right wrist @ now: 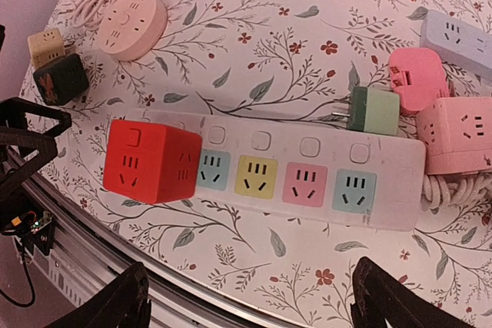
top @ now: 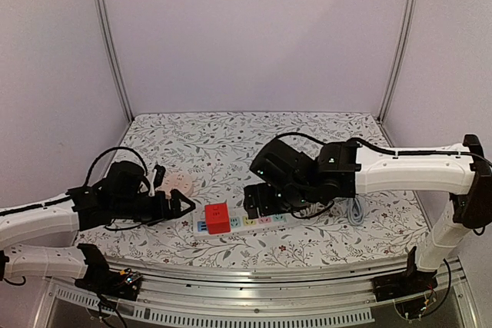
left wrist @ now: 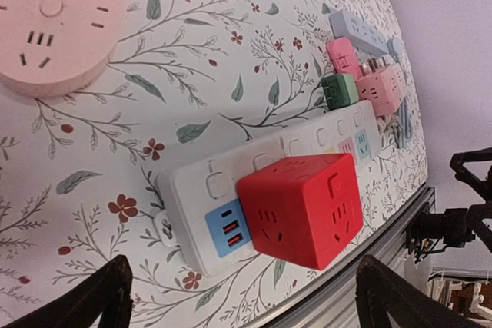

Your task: Pull the plug off the socket

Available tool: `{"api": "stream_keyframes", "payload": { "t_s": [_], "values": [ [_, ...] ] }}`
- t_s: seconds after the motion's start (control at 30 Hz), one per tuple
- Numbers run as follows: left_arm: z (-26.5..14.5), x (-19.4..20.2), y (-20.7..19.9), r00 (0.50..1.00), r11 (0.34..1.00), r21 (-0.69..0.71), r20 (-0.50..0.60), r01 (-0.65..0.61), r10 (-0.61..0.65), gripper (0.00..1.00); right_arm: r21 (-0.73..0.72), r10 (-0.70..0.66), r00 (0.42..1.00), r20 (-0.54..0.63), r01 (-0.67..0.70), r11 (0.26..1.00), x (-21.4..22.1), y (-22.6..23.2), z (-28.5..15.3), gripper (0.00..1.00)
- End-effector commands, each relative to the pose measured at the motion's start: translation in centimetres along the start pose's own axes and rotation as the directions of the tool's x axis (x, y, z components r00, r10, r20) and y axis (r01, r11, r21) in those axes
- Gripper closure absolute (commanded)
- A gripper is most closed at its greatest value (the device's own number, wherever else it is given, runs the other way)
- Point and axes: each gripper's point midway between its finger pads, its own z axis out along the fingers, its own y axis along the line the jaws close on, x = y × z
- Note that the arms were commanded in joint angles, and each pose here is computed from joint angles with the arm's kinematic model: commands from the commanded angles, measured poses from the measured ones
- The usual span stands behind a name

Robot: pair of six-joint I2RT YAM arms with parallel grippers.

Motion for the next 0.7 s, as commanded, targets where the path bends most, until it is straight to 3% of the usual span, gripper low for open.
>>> {"api": "stream_keyframes", "payload": {
  "t_s": [0.0, 0.27, 0.67],
  "values": [
    [-0.2, 0.0, 3.8, 0.999, 0.990, -0.139, 0.021, 0.028, -0.026, 0.00, 0.066, -0.035, 0.999, 0.011, 0.034, 0.997, 0.3, 2.2, 1.2, 0.09],
    [-0.7, 0.0, 4.7, 0.999, 0.991, -0.130, 0.019, 0.036, -0.034, 0.01, 0.052, -0.089, 0.996, -0.015, 0.090, 0.995, 1.0, 7.3, 4.0, 0.06],
    [-0.2, 1.4, 4.9, 1.000, 0.998, -0.057, -0.016, 0.023, -0.024, 0.01, 0.101, -0.120, 0.991, -0.064, 0.126, 0.987, 2.0, 8.7, 7.9, 0.05]
  ]
}}
